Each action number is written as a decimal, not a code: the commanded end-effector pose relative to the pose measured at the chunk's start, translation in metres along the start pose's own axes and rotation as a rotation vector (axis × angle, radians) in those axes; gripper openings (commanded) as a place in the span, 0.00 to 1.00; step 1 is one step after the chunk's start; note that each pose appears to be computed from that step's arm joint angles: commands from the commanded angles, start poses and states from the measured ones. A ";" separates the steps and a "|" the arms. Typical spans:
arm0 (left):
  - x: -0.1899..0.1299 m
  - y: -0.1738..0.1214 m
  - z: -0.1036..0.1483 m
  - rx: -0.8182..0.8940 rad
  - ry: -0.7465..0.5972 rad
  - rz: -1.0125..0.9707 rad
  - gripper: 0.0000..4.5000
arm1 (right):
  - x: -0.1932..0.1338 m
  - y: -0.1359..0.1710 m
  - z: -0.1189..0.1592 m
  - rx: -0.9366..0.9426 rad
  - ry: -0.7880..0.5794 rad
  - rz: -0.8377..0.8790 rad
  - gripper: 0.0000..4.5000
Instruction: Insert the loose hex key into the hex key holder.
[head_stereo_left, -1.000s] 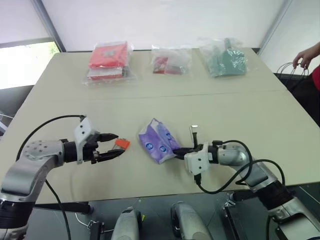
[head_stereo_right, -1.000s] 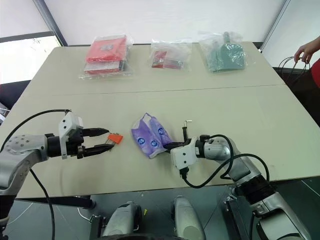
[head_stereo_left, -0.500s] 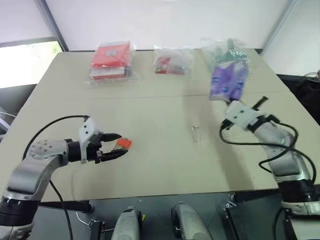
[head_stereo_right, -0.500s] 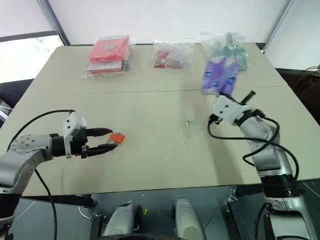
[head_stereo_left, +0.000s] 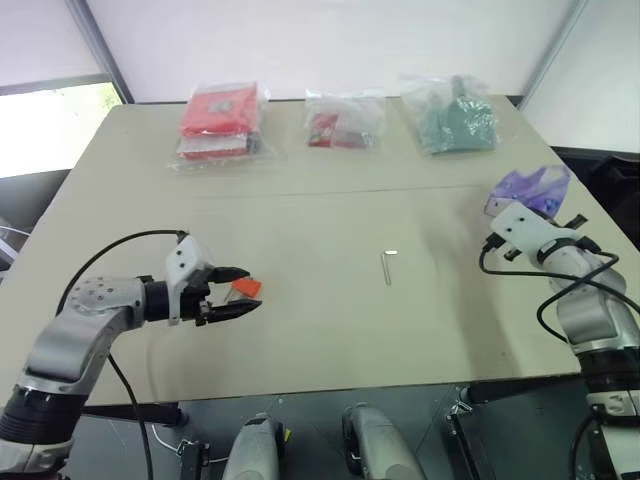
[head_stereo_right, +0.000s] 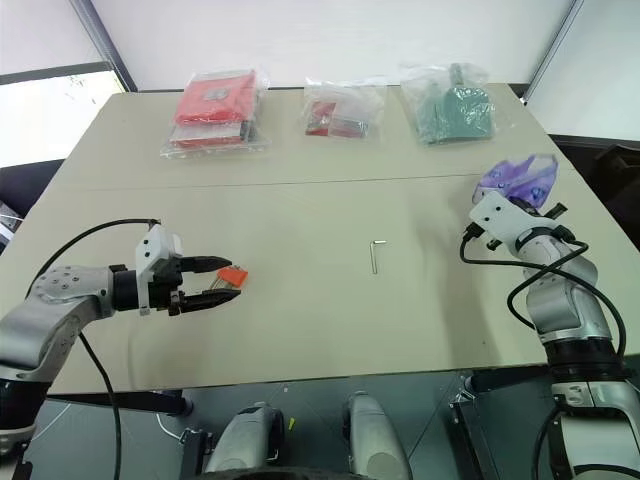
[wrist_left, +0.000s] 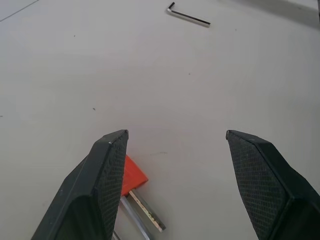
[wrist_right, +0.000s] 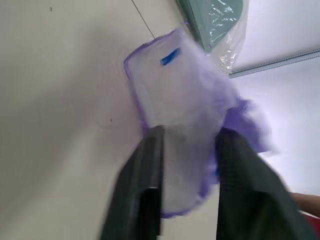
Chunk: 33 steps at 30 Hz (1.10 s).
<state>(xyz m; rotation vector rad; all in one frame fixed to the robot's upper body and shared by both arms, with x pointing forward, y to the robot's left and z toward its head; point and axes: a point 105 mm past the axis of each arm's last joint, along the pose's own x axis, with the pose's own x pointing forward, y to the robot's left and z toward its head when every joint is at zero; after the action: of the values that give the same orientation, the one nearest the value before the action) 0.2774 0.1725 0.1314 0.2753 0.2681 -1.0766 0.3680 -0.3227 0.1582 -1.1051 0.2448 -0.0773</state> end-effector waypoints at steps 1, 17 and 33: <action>-0.004 0.001 0.009 0.044 -0.020 0.014 0.73 | -0.004 -0.023 0.009 -0.016 -0.018 -0.061 0.77; -0.026 0.034 0.010 0.045 0.004 0.096 0.73 | -0.039 -0.026 0.101 0.226 -0.264 0.131 1.00; -0.077 0.037 0.006 0.040 0.137 0.113 0.73 | -0.099 0.131 0.221 0.366 -0.805 0.909 1.00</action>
<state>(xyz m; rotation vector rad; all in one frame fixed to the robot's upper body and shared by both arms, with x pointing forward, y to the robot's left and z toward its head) 0.2795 0.2521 0.1531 0.3623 0.3879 -0.9452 0.3148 -0.0583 0.1484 -0.4736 0.0335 1.0610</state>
